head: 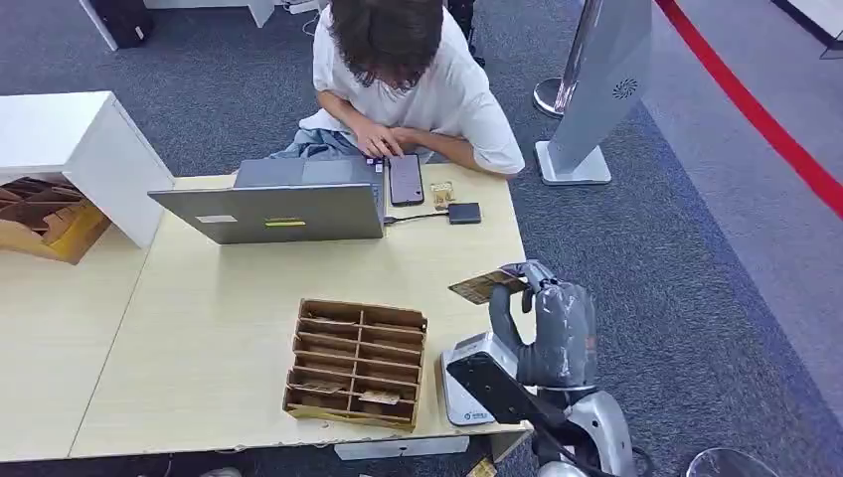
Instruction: Pass the card to the sensor for recognition and then transmit it.
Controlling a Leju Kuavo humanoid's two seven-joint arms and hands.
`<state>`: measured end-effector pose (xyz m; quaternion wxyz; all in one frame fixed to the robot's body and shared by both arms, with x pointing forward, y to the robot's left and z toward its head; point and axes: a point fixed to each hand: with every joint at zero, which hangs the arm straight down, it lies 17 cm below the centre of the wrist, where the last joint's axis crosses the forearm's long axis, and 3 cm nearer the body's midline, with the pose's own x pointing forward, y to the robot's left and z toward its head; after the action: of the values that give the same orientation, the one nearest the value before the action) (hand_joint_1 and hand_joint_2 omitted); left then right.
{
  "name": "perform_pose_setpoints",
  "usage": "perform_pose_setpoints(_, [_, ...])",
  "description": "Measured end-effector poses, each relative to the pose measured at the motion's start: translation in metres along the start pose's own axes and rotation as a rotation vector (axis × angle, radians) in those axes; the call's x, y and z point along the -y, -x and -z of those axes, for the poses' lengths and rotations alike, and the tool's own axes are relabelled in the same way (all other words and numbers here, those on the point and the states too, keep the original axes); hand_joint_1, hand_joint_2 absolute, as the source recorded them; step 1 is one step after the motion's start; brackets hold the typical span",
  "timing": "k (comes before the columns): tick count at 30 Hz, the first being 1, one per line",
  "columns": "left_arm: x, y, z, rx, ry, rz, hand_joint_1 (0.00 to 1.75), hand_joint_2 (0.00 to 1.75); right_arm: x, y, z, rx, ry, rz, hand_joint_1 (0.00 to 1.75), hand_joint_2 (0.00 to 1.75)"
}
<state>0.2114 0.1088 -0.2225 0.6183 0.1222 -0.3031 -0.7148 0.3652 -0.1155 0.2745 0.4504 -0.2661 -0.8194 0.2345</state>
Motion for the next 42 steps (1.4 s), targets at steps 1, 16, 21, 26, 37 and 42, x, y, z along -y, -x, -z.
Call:
perform_pose_setpoints(1, [0.000,0.000,0.000,0.001,0.001,0.003,0.00,0.00,0.001,-0.004,0.001,0.012,0.004,0.000,1.75,1.75])
perform_pose_setpoints(16, [0.000,-0.001,0.001,0.020,0.026,0.058,0.00,0.00,-0.005,-0.060,0.008,0.191,0.019,-0.024,1.75,1.75])
perform_pose_setpoints(21, [-0.002,-0.001,0.001,0.026,0.029,0.079,0.00,0.00,-0.006,-0.072,0.015,0.229,0.026,-0.038,1.75,1.75])
perform_pose_setpoints(26, [-0.005,-0.002,0.002,0.034,0.031,0.103,0.00,0.00,-0.006,-0.077,0.034,0.250,0.033,-0.071,1.75,1.75])
perform_pose_setpoints(37, [-0.009,-0.007,0.004,0.059,0.039,0.148,0.00,0.00,-0.028,-0.059,0.055,0.225,-0.010,-0.156,1.75,1.75])
perform_pose_setpoints(42, [-0.010,-0.009,0.004,0.062,0.039,0.149,0.00,0.00,-0.037,-0.054,0.054,0.220,-0.031,-0.169,1.75,1.75])
